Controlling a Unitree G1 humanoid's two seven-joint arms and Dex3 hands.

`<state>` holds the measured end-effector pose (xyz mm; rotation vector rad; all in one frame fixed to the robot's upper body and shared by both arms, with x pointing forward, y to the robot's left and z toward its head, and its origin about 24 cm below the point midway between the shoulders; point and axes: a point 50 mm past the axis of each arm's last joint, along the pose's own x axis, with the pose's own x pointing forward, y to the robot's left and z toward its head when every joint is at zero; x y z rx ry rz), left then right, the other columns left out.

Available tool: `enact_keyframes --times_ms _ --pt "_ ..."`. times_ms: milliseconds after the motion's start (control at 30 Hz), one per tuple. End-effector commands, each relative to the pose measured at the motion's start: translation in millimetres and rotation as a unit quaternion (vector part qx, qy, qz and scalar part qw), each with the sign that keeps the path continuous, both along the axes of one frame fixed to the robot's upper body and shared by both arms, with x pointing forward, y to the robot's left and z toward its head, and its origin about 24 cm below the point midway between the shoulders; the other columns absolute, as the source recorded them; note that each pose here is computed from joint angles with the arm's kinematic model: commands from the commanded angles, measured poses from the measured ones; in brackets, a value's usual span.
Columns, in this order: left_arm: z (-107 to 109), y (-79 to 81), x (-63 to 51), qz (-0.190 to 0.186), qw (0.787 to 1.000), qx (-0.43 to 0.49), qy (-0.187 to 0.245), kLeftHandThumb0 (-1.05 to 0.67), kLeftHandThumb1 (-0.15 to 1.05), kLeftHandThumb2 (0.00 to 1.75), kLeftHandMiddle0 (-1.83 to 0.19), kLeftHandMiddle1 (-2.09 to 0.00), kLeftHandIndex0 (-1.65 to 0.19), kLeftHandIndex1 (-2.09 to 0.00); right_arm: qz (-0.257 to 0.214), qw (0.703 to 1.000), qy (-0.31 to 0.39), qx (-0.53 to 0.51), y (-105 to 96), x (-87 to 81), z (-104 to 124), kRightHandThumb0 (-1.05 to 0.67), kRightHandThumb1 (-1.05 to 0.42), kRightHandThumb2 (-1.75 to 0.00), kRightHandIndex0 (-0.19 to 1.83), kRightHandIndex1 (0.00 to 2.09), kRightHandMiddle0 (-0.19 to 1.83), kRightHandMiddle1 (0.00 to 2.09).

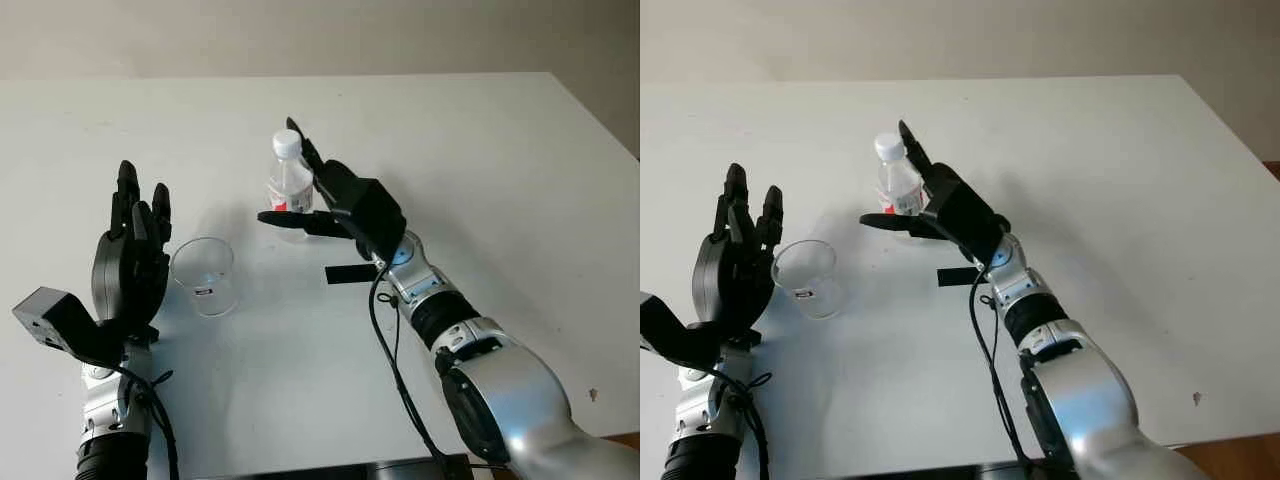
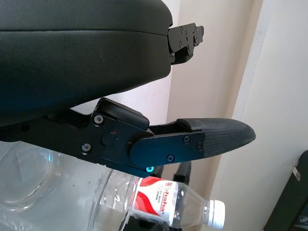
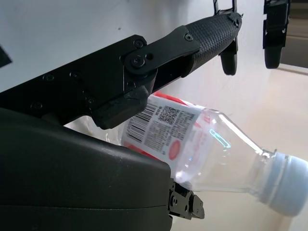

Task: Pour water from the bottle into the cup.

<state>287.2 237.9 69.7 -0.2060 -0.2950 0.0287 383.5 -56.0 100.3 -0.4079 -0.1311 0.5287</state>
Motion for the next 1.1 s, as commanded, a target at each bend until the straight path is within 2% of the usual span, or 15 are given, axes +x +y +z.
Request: enact_keyframes --times_ms 0,300,467,533,567,600,633,667,700,800,833,867,900,967,1067 --pt "-3.6 -1.2 -2.1 0.0 1.0 -0.004 0.002 -0.85 1.05 0.55 0.03 0.0 0.18 0.0 0.004 1.0 0.01 0.005 5.9 0.6 0.7 -1.0 -0.97 -0.06 -0.19 0.0 -0.19 0.0" --pt "-3.9 -0.7 -2.4 0.001 1.0 -0.005 0.005 -0.86 1.05 0.52 0.03 0.0 0.18 0.0 -0.024 0.991 0.104 0.084 7.8 -1.6 -17.3 -0.97 -0.96 -0.05 -0.19 0.0 -0.19 0.0" --pt "-3.0 -1.5 -1.7 0.001 1.0 -0.004 0.005 -0.84 1.05 0.55 0.01 0.0 0.16 0.0 -0.048 0.981 0.121 0.141 12.5 -4.0 -21.1 -0.8 -0.94 -0.05 -0.19 0.0 -0.19 0.0" --pt "-2.7 -1.7 -1.2 0.002 1.0 -0.005 0.003 -0.84 1.05 0.54 0.02 0.0 0.16 0.0 -0.061 0.979 0.125 0.152 14.4 -3.9 -21.3 -0.76 -0.95 -0.05 -0.05 0.09 -0.04 0.08" --pt "-2.6 -1.9 -0.9 0.002 1.0 -0.005 0.003 -0.84 1.05 0.54 0.02 0.0 0.17 0.0 -0.067 0.977 0.128 0.155 14.9 -3.7 -21.3 -0.73 -0.95 -0.06 -0.08 0.53 0.01 0.35" --pt "-2.4 -2.0 -0.6 0.002 1.0 -0.005 0.003 -0.84 1.05 0.54 0.03 0.0 0.18 0.0 -0.072 0.977 0.129 0.155 15.5 -3.5 -21.1 -0.71 -0.96 -0.05 -0.14 0.84 -0.08 0.74" --pt "-2.4 -2.0 -0.3 0.002 1.0 -0.006 0.003 -0.84 1.05 0.54 0.03 0.0 0.18 0.0 -0.075 0.977 0.125 0.153 16.3 -3.5 -20.6 -0.67 -0.96 -0.05 -0.16 1.27 -0.12 1.21" --pt "-2.5 -2.0 0.1 0.002 1.0 -0.006 0.003 -0.85 1.05 0.54 0.03 0.0 0.19 0.0 -0.077 0.979 0.12 0.148 17.0 -3.5 -20.0 -0.61 -0.97 -0.06 0.0 1.76 0.0 1.73" --pt "-2.5 -2.1 0.4 0.003 1.0 -0.007 0.004 -0.85 1.05 0.54 0.03 0.0 0.19 0.0 -0.077 0.98 0.114 0.141 17.7 -3.5 -19.2 -0.59 -0.98 -0.06 0.17 1.92 0.13 1.91" --pt "-1.8 -2.5 1.3 0.002 1.0 -0.006 0.002 -0.85 1.05 0.55 0.04 0.0 0.19 0.0 -0.068 0.985 0.099 0.125 19.0 -3.8 -17.4 -0.51 -1.03 -0.05 0.7 2.08 0.56 2.07" --pt "-1.5 -2.7 1.5 0.001 1.0 -0.006 0.001 -0.85 1.05 0.55 0.04 0.0 0.19 0.0 -0.066 0.986 0.096 0.123 19.2 -3.9 -16.8 -0.46 -1.04 -0.09 1.01 2.08 0.73 2.08" --pt "-1.3 -2.8 1.8 0.001 1.0 -0.006 0.001 -0.85 1.05 0.55 0.04 0.0 0.19 0.0 -0.064 0.986 0.093 0.121 19.3 -3.9 -16.3 -0.41 -1.04 -0.13 1.48 2.09 1.13 2.09" --pt "-1.4 -2.9 2.1 0.001 1.0 -0.007 0.002 -0.86 1.05 0.54 0.04 0.0 0.19 0.0 -0.063 0.987 0.089 0.119 19.3 -4.0 -15.8 -0.39 -1.05 -0.15 1.65 2.09 1.46 2.09" --pt "-1.6 -2.6 2.4 0.0 1.0 -0.008 0.003 -0.86 1.05 0.54 0.04 0.0 0.19 0.0 -0.061 0.988 0.084 0.117 19.1 -4.1 -15.4 -0.34 -1.05 -0.19 1.79 2.09 1.75 2.09" --pt "-1.5 -2.2 2.4 -0.001 1.0 -0.009 0.002 -0.85 1.05 0.53 0.04 0.0 0.19 0.0 -0.058 0.99 0.077 0.099 19.4 -4.2 -15.5 -0.32 -1.05 -0.22 1.83 2.09 1.82 2.09"
